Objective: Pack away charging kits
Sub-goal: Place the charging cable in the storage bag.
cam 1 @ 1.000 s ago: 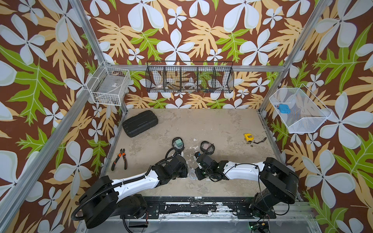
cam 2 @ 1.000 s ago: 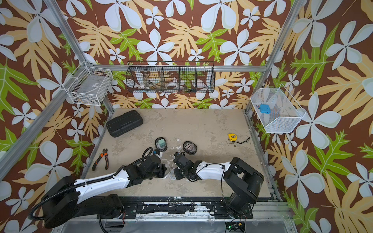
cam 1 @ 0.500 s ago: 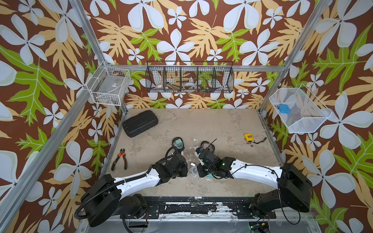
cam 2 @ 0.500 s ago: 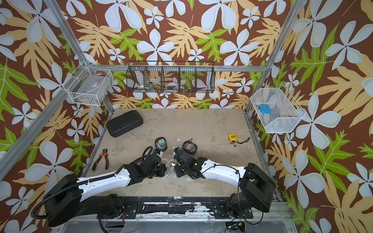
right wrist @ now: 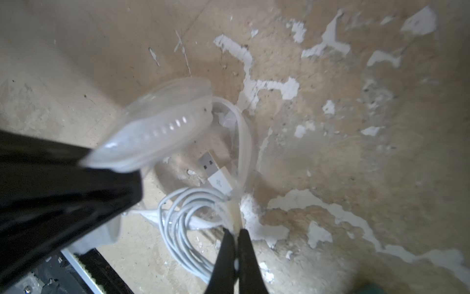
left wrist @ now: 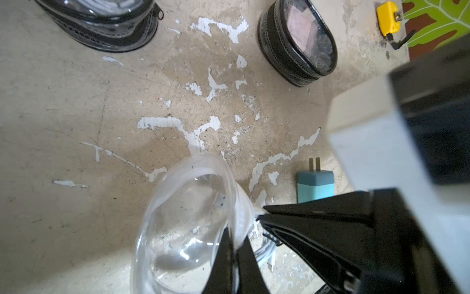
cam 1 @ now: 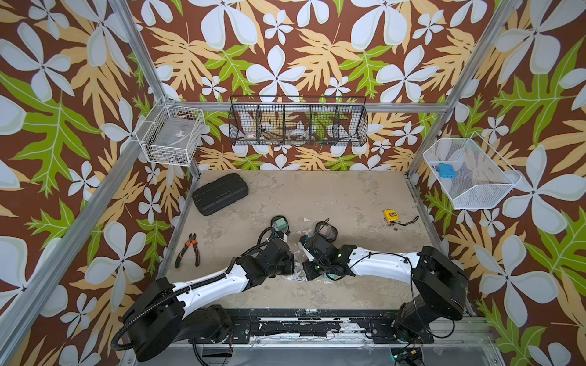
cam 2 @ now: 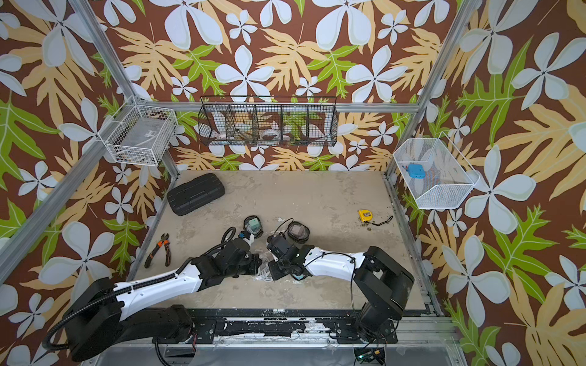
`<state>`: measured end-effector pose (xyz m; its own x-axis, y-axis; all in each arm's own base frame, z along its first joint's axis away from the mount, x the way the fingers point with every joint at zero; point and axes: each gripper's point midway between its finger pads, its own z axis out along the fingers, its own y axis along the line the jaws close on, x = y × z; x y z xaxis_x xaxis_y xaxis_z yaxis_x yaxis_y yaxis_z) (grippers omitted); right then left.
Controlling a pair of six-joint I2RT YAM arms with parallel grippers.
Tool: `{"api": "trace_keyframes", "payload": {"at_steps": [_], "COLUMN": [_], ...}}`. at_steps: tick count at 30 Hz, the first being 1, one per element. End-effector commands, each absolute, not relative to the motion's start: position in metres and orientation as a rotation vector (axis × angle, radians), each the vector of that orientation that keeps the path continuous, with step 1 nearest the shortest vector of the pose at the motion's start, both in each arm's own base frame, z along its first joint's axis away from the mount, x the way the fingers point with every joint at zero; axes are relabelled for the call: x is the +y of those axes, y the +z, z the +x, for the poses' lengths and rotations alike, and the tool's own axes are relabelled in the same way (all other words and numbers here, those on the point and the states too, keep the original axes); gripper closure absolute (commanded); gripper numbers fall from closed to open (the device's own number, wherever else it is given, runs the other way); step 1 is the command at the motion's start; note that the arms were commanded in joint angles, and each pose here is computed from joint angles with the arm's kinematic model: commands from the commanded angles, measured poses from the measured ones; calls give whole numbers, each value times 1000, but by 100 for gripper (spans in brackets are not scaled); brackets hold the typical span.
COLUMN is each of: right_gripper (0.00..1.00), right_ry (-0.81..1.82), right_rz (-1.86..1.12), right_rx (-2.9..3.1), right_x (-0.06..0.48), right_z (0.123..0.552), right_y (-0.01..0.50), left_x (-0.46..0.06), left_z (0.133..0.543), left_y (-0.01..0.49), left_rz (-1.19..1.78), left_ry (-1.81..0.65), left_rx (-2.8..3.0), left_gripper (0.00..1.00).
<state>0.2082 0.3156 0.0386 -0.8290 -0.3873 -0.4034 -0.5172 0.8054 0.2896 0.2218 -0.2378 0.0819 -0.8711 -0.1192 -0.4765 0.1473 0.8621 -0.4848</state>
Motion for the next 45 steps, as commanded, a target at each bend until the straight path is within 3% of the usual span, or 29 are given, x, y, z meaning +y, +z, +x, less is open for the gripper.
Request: {"api": "trace_keyframes", "payload": {"at_steps": [1,11,45], "right_gripper": [100,100,100], "right_ry": [559,642,1071], "right_rz": [-689,-742,-663], "right_rx": [2646,2589,2722], "right_x": [315,343,389], "right_z": [211,221,227], "right_y": [35,63,44], "left_x": [-239,-250,-244], "left_z": [221,209,204], "left_y": [90,101,87], "left_rz": [10,19,43], "left_ry": [-767,-1015,-1023], "left_rx": [2497,2372,2340], "left_gripper": [100,100,100]}}
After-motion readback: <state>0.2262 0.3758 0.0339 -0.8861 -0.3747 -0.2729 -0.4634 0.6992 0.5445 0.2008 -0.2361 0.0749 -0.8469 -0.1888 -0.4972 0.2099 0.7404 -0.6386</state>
